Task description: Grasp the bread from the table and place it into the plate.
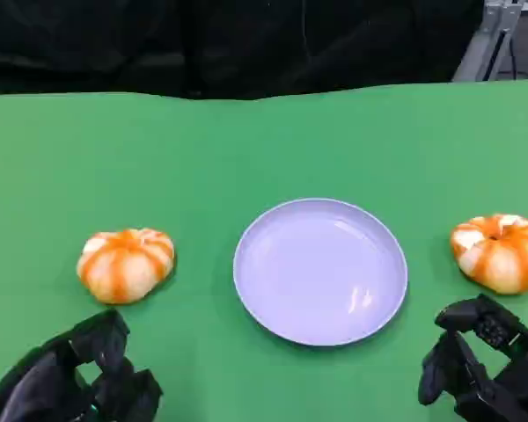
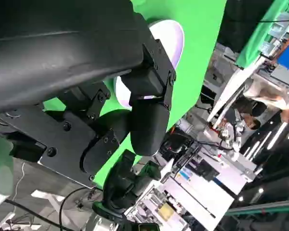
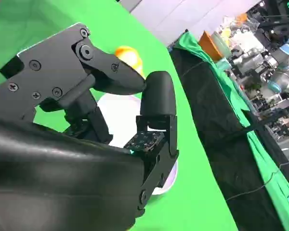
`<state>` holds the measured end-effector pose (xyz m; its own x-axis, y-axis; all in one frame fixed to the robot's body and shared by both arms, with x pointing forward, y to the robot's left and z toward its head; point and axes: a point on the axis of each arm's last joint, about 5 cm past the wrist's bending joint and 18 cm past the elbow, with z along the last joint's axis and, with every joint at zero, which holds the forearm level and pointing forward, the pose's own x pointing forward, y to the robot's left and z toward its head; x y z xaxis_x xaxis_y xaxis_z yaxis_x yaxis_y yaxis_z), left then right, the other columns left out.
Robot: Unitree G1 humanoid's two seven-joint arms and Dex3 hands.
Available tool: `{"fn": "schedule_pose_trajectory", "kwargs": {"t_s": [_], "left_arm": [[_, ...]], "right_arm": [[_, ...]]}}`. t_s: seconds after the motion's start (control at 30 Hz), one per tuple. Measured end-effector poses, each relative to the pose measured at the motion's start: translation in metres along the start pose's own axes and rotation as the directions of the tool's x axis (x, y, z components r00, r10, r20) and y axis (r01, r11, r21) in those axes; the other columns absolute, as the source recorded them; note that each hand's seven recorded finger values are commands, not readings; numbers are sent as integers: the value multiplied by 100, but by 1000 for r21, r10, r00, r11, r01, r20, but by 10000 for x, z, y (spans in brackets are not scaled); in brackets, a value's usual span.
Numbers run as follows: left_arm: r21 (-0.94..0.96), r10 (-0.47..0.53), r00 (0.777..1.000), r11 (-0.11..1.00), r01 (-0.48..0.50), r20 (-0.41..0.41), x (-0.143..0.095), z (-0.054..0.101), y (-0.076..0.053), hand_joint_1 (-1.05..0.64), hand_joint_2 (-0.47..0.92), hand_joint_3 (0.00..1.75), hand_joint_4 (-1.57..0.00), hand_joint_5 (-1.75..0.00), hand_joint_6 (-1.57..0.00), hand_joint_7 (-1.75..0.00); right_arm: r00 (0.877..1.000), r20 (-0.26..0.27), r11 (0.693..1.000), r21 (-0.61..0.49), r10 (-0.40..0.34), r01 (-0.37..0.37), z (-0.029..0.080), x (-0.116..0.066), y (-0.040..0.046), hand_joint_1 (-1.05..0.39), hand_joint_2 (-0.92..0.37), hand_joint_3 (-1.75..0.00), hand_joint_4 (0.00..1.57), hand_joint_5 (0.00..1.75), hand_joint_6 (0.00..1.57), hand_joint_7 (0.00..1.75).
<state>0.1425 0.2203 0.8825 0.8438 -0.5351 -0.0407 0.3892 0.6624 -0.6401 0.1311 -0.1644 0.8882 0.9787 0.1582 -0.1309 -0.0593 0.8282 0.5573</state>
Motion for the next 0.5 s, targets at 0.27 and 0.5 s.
{"fn": "schedule_pose_trajectory", "kwargs": {"t_s": [0.27,0.5], "left_arm": [[0,-1,1000,1000,1,0,1,-1,-1,-14,56,128,-100,-175,-78,-175],[-2,16,1000,1000,-16,-2,-10,-9,-2,-13,57,129,-99,-175,-77,-175]], "right_arm": [[1000,0,1000,0,0,0,0,0,0,-15,-57,-105,82,175,81,142],[1000,-1,1000,0,0,0,0,0,0,-15,-57,-105,83,175,81,143]]}}
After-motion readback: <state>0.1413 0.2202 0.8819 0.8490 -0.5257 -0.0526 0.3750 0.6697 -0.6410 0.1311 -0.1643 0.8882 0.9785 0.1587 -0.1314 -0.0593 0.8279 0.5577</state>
